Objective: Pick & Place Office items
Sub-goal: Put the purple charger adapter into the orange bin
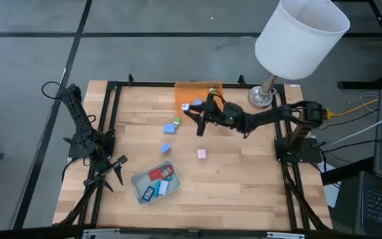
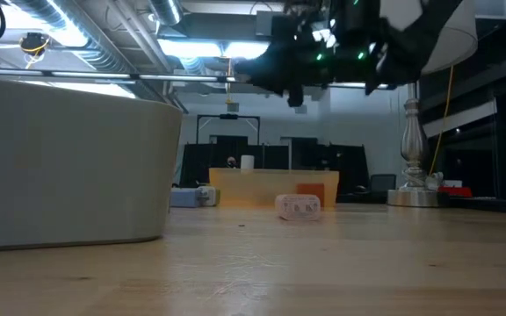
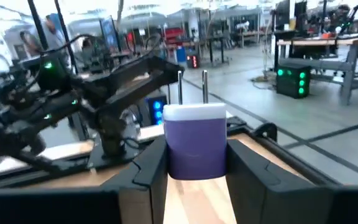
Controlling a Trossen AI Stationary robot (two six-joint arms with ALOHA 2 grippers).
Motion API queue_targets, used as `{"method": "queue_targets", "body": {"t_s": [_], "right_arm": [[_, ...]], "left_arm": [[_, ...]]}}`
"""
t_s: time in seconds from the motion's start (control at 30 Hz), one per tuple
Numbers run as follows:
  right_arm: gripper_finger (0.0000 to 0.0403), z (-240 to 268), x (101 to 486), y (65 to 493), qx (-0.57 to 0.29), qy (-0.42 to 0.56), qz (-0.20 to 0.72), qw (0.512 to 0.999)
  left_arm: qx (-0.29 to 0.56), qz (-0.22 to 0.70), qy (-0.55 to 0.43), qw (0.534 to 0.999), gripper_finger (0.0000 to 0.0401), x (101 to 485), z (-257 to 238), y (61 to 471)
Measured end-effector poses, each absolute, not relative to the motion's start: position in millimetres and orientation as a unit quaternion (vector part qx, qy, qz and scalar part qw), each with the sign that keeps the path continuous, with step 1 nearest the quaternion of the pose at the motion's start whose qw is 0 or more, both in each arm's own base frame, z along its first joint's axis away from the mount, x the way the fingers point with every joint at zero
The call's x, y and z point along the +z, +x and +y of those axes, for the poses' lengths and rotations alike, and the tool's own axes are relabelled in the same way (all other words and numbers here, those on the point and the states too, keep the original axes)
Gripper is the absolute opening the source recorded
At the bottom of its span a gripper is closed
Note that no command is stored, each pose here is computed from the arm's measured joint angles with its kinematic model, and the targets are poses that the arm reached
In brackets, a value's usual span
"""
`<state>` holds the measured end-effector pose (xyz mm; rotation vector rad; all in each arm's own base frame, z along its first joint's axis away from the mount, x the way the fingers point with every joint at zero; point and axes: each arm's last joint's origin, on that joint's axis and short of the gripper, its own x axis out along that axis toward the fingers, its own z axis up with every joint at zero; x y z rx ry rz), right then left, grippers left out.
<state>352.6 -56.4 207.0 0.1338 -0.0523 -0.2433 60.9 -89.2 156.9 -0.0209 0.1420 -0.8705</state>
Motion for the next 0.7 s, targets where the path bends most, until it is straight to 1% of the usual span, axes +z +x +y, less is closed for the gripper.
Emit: {"method": "queue_targets", "body": {"t_s": [0.07, 0.17, 0.27, 0.5, 0.63, 0.7], "right_arm": [[0.0124, -71, 201, 356, -0.142, 0.062, -0.019, 0.988], [0.0124, -92, 194, 362, -0.195, 0.061, -0.001, 0.979], [0.0124, -110, 193, 368, -0.218, 0.063, 0.03, 0.973], [0.0124, -148, 208, 377, -0.272, 0.067, 0.197, 0.94], [0.0124, -165, 225, 377, -0.266, 0.068, 0.285, 0.919], [0.0124, -172, 237, 376, -0.25, 0.073, 0.306, 0.916]], "left_arm": [[-0.421, 0.067, -0.011, 0.904, 0.0196, 157, -89, 61], [-0.422, 0.06, -0.009, 0.905, 0.0194, 158, -89, 61], [-0.422, 0.056, -0.009, 0.905, 0.0192, 159, -89, 61], [-0.423, 0.055, -0.005, 0.905, 0.0196, 159, -89, 61], [-0.423, 0.052, 0.0, 0.905, 0.0194, 159, -89, 61], [-0.423, 0.052, 0.0, 0.905, 0.0192, 159, -89, 61]]}}
